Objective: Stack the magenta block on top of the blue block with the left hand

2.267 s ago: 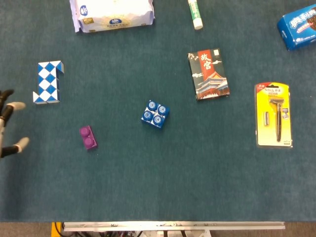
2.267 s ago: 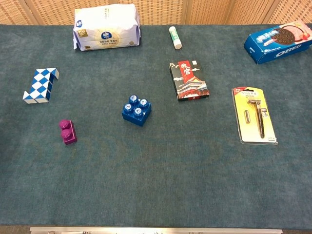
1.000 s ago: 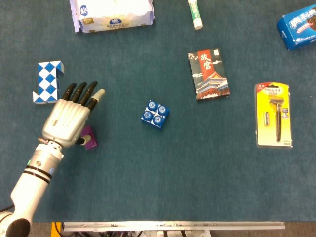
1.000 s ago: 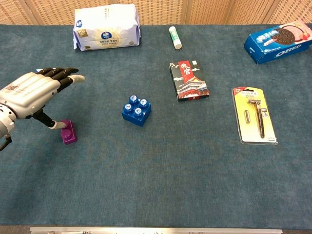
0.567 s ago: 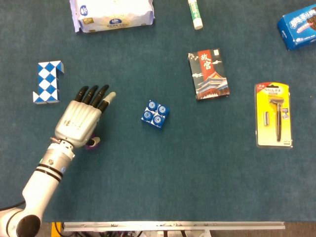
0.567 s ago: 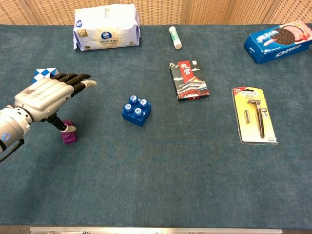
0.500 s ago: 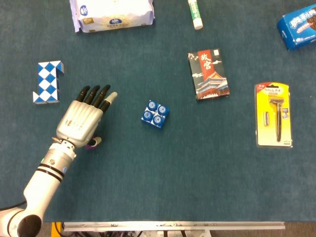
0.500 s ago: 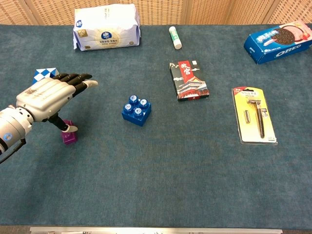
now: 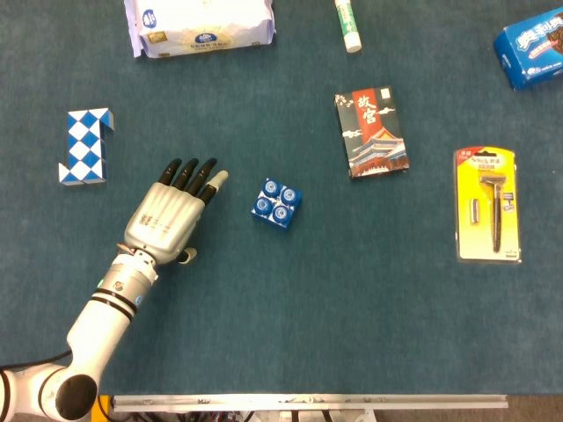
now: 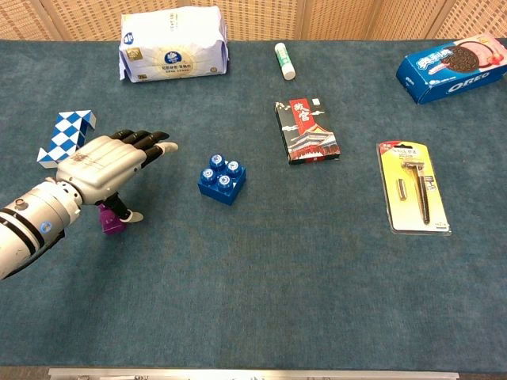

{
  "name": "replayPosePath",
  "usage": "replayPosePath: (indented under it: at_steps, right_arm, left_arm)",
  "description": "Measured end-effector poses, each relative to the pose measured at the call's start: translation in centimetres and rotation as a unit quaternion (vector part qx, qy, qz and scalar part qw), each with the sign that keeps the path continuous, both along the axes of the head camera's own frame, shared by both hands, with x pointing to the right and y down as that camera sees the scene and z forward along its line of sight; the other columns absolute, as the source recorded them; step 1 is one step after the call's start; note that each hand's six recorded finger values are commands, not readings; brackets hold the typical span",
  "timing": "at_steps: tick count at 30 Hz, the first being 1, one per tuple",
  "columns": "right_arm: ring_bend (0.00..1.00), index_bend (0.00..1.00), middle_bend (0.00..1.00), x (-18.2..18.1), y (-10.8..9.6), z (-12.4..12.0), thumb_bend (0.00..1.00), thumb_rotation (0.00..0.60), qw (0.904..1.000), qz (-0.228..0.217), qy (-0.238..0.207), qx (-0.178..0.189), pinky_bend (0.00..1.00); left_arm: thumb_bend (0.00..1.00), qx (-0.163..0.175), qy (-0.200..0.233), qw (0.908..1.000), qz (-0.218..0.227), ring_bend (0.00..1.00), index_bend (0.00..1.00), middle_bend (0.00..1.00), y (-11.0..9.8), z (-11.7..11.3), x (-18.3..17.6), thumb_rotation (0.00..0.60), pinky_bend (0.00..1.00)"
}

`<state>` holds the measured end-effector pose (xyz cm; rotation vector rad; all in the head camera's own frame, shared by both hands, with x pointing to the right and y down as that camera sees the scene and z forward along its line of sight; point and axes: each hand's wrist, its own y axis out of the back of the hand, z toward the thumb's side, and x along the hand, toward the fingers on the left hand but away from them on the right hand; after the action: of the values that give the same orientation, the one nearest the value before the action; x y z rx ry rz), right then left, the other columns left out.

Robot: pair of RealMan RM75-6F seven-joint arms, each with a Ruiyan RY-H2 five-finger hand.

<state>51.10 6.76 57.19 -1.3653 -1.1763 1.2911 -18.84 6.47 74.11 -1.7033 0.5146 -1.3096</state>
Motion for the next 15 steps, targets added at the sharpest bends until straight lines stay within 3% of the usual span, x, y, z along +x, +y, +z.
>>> replayPosePath:
  at_steps: [15]
  right_arm:
    - [0.0, 0.0, 0.08, 0.1, 0.0, -0.1, 0.0, 0.6, 1.0, 0.002, 0.001, 0.001, 0.27]
  left_arm:
    - [0.1, -0.002, -0.017, 0.9998, -0.009, 0.0, 0.04, 0.0, 0.7, 0.4, -1.0, 0.6, 0.07]
